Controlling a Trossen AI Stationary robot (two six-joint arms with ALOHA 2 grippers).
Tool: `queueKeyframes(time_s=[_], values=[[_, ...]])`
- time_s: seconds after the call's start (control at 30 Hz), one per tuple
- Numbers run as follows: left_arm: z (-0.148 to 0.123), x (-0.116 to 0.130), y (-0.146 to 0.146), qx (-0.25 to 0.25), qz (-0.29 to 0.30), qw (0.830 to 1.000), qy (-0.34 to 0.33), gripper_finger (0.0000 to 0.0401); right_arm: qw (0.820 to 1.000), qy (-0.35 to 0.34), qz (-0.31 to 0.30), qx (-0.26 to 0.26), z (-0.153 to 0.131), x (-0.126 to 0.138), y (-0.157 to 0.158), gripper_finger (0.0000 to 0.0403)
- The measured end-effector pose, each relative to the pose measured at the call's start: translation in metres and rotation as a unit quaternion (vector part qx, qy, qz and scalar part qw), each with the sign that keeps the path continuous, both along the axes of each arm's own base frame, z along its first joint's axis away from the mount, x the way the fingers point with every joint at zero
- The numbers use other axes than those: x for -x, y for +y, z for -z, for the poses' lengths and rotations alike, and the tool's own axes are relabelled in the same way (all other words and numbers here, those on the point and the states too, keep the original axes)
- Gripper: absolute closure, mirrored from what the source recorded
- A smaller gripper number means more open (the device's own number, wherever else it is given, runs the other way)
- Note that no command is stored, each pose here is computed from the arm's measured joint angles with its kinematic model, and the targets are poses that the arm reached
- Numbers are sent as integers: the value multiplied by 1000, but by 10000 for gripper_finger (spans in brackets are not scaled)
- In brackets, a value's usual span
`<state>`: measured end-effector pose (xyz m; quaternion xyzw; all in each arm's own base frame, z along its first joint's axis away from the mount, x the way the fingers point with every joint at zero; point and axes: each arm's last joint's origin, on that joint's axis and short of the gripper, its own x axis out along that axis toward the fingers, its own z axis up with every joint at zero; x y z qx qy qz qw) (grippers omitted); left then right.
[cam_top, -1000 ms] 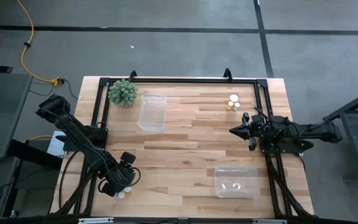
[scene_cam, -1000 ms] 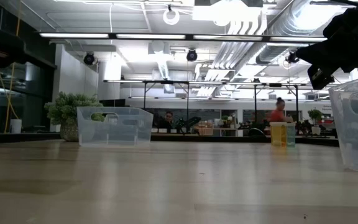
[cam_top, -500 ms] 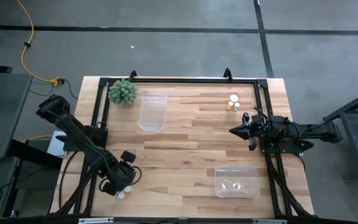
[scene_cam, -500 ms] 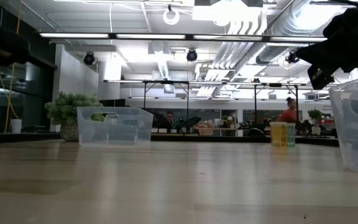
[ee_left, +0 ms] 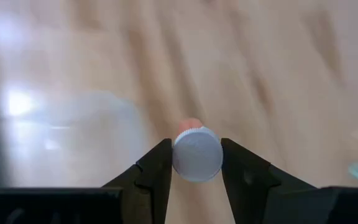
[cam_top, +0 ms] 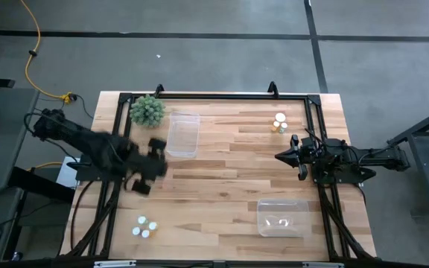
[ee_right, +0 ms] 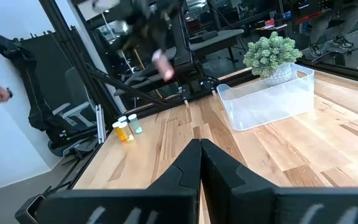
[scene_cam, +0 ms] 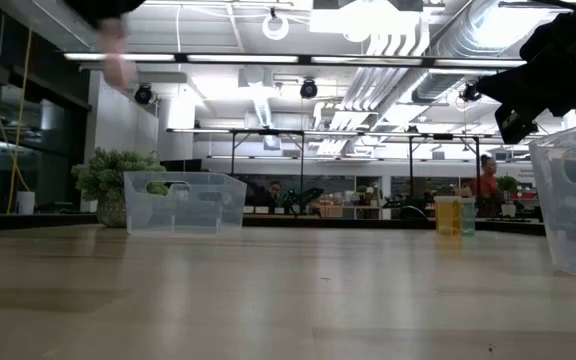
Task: Pick and place medicine bottles into bin by pill shape (circle, oval)
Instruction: Put the pink tablet bottle into the top transparent bin
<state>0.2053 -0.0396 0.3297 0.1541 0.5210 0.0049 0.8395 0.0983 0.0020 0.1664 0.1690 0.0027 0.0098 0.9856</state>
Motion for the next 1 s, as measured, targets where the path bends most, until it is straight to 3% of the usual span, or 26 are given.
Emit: queueKeyframes(time_s=[0.13, 0.23, 0.37, 0.57, 0.73, 1.0], values=[[-32, -5, 44, -27, -54, 997, -41, 287, 1000, 0, 0, 0, 0, 0, 0, 402], [-35, -12, 79, -38, -85, 995, -25, 287, 1000, 0, 0, 0, 0, 0, 0, 402], [-19, -25, 132, -19, -126, 991, 26, 288, 1000, 0, 0, 0, 0, 0, 0, 402], [32, -39, 197, 82, -195, 972, 98, 288, 1000, 0, 0, 0, 0, 0, 0, 402], [76, -34, 221, 154, -224, 954, 125, 288, 1000, 0, 0, 0, 0, 0, 0, 402], [106, -8, 224, 133, -276, 951, 47, 288, 1000, 0, 0, 0, 0, 0, 0, 402]])
